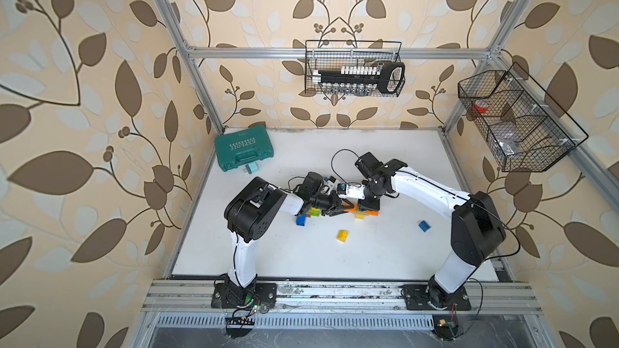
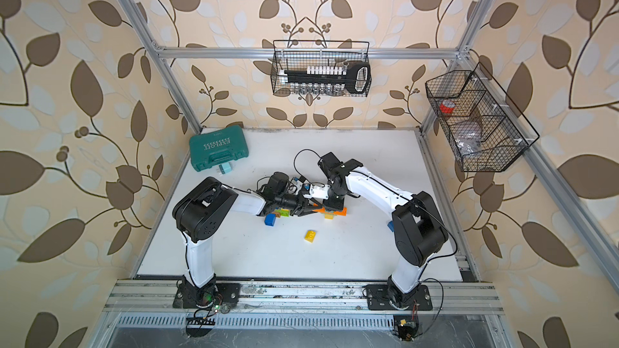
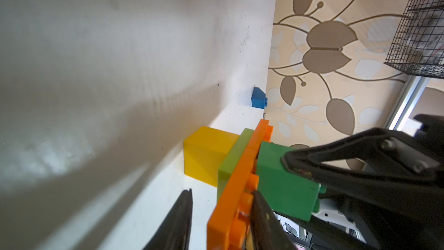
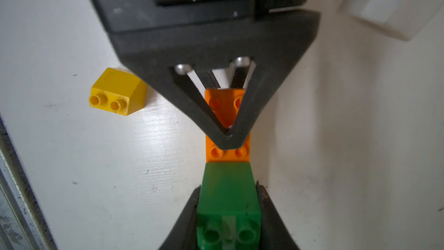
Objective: Assemble a fork with lego
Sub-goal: Assemble the lego brick with the lego brick.
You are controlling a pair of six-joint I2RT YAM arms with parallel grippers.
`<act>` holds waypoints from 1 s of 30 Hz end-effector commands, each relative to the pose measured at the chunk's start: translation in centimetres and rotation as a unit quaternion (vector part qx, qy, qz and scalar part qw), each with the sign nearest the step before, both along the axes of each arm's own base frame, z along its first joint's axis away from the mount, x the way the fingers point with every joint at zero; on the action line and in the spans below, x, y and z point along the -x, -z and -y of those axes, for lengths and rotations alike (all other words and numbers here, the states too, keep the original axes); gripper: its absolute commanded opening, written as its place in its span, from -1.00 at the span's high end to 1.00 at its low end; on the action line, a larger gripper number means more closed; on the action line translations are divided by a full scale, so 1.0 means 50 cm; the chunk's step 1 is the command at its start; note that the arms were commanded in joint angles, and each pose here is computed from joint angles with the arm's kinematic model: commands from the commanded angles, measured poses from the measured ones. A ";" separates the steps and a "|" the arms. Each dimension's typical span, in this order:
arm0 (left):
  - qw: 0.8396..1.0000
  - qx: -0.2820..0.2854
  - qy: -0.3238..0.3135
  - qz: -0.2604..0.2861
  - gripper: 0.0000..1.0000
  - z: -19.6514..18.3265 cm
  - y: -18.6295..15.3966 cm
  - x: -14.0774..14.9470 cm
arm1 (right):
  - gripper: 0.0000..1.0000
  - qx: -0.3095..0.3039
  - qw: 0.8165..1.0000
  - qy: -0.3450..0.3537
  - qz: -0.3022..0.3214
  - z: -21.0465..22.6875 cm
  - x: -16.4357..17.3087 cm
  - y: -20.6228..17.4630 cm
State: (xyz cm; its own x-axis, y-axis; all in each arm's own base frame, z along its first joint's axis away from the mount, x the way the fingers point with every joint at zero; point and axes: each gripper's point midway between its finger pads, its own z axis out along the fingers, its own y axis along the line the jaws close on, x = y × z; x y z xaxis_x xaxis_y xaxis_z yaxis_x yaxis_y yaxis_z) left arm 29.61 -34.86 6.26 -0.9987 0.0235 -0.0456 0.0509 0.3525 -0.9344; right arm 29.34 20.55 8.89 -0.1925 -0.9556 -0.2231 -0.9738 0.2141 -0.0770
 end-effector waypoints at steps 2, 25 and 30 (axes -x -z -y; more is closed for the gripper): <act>1.000 0.006 0.009 0.005 0.18 0.015 0.001 -0.002 | 0.72 0.055 0.997 -0.019 -0.053 0.036 0.051 0.083; 1.000 0.015 -0.001 0.018 0.02 -0.011 -0.029 -0.002 | 0.77 0.067 0.985 0.008 -0.157 0.036 0.118 0.146; 0.999 0.029 -0.011 0.032 -0.02 -0.016 -0.068 -0.018 | 0.78 0.042 0.990 -0.005 -0.134 0.016 0.097 0.104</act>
State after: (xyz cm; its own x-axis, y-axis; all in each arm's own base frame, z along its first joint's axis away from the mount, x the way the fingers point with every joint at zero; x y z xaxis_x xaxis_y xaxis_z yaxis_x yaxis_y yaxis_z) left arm 29.69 -34.24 6.31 -0.9991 0.0148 -0.0385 0.0413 0.3436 -0.9382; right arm 29.23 21.03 8.43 -0.2255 -0.9486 -0.2222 -0.9707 0.2383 -0.0321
